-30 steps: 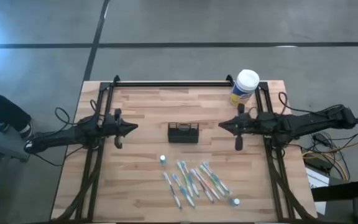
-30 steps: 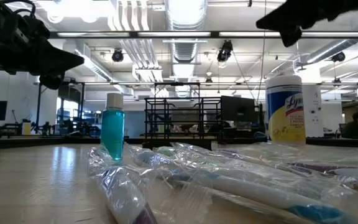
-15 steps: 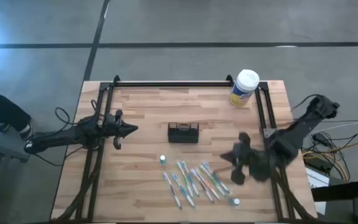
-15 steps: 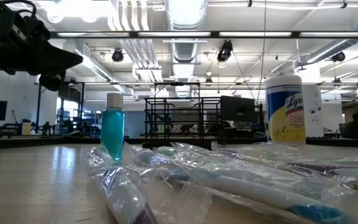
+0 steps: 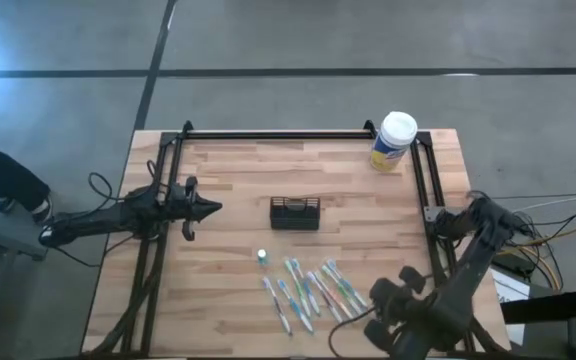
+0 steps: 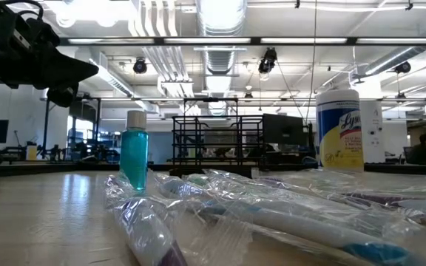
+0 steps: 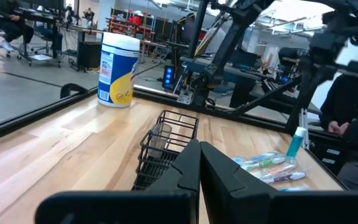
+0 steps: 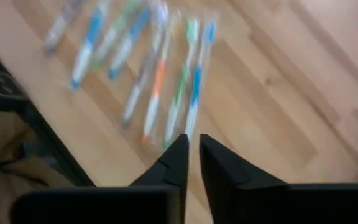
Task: Pick & Place toothbrushing station
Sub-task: Put the bottom blue mouthwash bottle into the black wire organizer
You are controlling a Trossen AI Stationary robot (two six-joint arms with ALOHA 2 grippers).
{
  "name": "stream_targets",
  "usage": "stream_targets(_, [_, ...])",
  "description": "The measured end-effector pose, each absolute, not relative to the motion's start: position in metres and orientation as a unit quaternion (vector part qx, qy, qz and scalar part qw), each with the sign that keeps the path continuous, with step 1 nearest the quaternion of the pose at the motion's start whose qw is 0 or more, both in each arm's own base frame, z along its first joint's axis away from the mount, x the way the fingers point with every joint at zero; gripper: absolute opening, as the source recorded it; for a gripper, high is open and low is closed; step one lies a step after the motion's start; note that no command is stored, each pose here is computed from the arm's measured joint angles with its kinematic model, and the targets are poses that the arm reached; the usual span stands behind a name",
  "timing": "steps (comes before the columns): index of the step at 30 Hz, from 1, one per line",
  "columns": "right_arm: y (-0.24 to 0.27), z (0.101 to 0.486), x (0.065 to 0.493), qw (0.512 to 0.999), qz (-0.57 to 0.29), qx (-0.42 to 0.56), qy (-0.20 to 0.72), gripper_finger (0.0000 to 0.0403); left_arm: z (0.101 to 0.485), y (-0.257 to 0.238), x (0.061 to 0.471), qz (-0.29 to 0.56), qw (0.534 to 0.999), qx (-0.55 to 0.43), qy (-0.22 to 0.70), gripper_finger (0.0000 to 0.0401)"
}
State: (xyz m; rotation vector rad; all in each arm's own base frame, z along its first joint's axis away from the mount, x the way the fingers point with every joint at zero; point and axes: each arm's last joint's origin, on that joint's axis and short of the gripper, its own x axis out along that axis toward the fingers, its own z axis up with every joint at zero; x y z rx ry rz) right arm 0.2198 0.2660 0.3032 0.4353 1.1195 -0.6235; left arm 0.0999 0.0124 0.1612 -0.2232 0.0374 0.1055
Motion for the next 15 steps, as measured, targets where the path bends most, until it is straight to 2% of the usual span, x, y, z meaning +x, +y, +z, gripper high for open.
stream_targets(9, [0.298, 0.288, 0.241, 0.73, -0.331, 0.243, 0.547, 0.0171, 0.161, 0.012, 0.1, 0.052, 0.993, -0.108, 0.018, 0.0007])
stream_targets(15, [0.307, 0.269, 0.247, 0.685, -0.396, 0.299, 0.534, 0.0207, 0.161, 0.012, 0.1, 0.052, 0.993, -0.108, 0.019, 0.0007])
